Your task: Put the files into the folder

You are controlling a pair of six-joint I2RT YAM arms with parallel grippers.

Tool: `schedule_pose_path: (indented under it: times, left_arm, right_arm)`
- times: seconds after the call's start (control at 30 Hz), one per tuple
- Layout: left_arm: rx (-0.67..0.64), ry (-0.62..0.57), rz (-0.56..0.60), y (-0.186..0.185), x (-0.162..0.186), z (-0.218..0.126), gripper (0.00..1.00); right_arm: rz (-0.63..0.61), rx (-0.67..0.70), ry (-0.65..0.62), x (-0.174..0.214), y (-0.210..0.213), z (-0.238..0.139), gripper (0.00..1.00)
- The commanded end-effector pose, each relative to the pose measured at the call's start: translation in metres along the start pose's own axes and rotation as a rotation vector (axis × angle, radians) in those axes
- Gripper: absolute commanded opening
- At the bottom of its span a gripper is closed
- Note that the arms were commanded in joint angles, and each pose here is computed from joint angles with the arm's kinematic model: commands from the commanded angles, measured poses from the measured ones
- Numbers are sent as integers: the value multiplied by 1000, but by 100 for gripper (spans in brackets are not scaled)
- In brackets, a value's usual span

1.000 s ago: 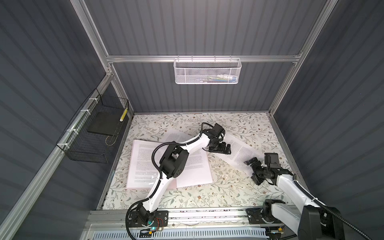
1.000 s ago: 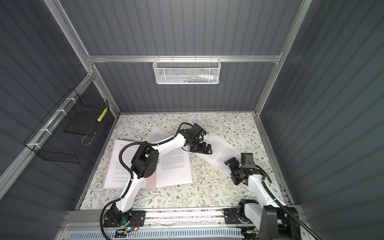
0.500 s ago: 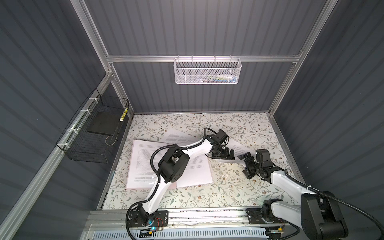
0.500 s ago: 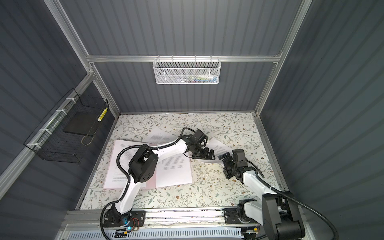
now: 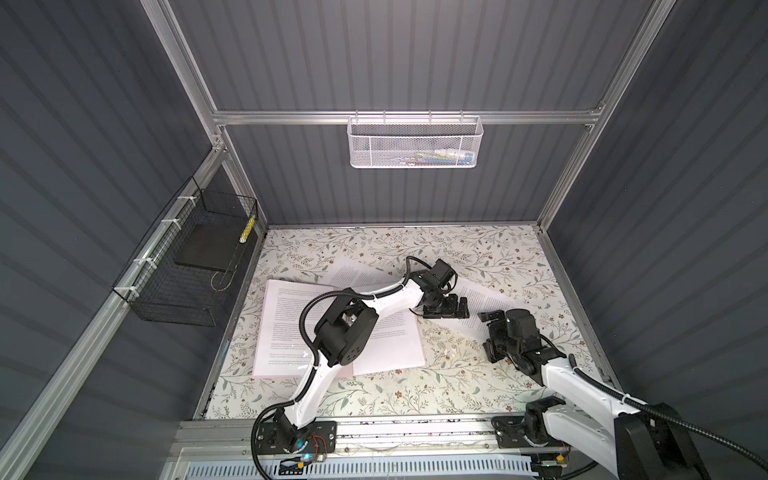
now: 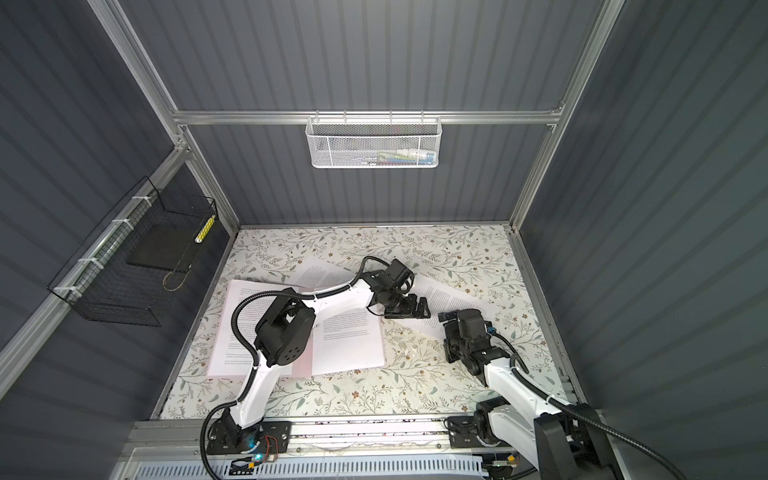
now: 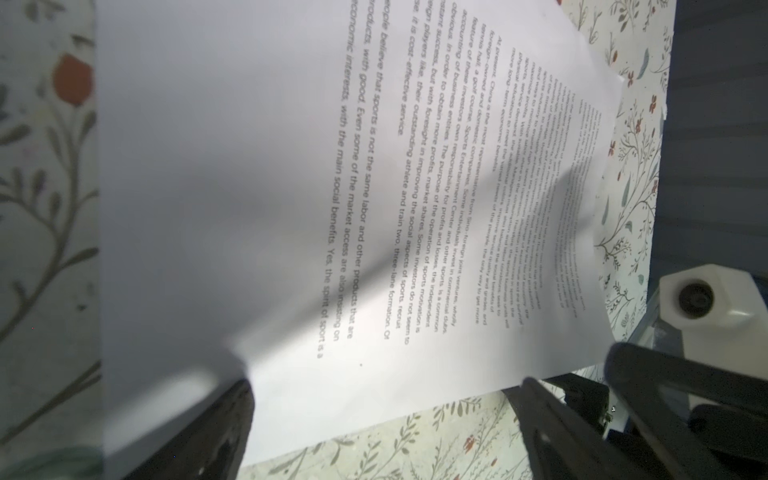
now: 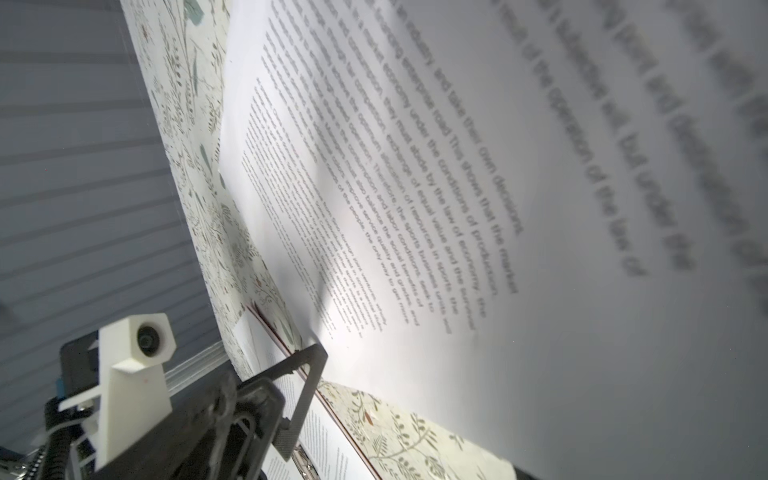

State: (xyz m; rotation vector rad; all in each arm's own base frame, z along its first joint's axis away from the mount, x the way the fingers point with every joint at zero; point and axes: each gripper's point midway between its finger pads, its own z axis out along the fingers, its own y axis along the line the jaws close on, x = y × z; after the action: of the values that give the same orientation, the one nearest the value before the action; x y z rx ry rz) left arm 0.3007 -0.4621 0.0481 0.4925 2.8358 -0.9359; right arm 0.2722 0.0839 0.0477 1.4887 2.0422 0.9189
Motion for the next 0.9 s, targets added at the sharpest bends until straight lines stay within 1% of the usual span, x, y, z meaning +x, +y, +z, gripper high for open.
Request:
schedule_pose_path:
  times: [0.0,0.1,0.13,0.2,0.3,0.37,0.43,0.53,0.6,0.73,0.8,0.83,0.87]
  left_arm:
    - [-158,176,-120,60,57,34,100]
    - [-152,173,-120,59,58,32,100]
    - [-152,172,-119,60,59,32,100]
    - [-149,168,-120,59,59,30,100]
    - [-145,162,-122,58,58,29,100]
    - [-116,174,-129,53,61,28,100]
    - [-110,174,-133,51,60,27,100]
    - [-97,171,-133,48,59,25,100]
    - [-90,167,-132,44,58,23,100]
    - [-65,154,-124,35,53,16,100]
    - [-48,150,-113,26,48,9,100]
    - [-32,144,-101,20,44,5,100]
    - [-13,131,-83,11,38,-1,100]
  right_arm:
    - [34,19,-57,-7,-8,6,99]
    - [44,6,-75,-10,-9,10,95]
    - [46,27,-79,-10,-16,14,93]
    - [49,24,-84,-11,-17,18,86]
    - [50,25,-85,-11,-15,21,77]
    - [53,25,-88,-10,-15,24,69]
    - [57,21,-87,-9,-15,28,63]
    - [67,30,-92,-9,-17,35,51]
    - [79,21,-84,-7,-18,40,36]
    - [80,9,-77,-6,-15,46,18]
    - [44,-6,-62,-4,-9,46,5]
    - [22,-14,-54,-2,-6,46,0]
    - [-14,-28,-49,-2,0,44,0]
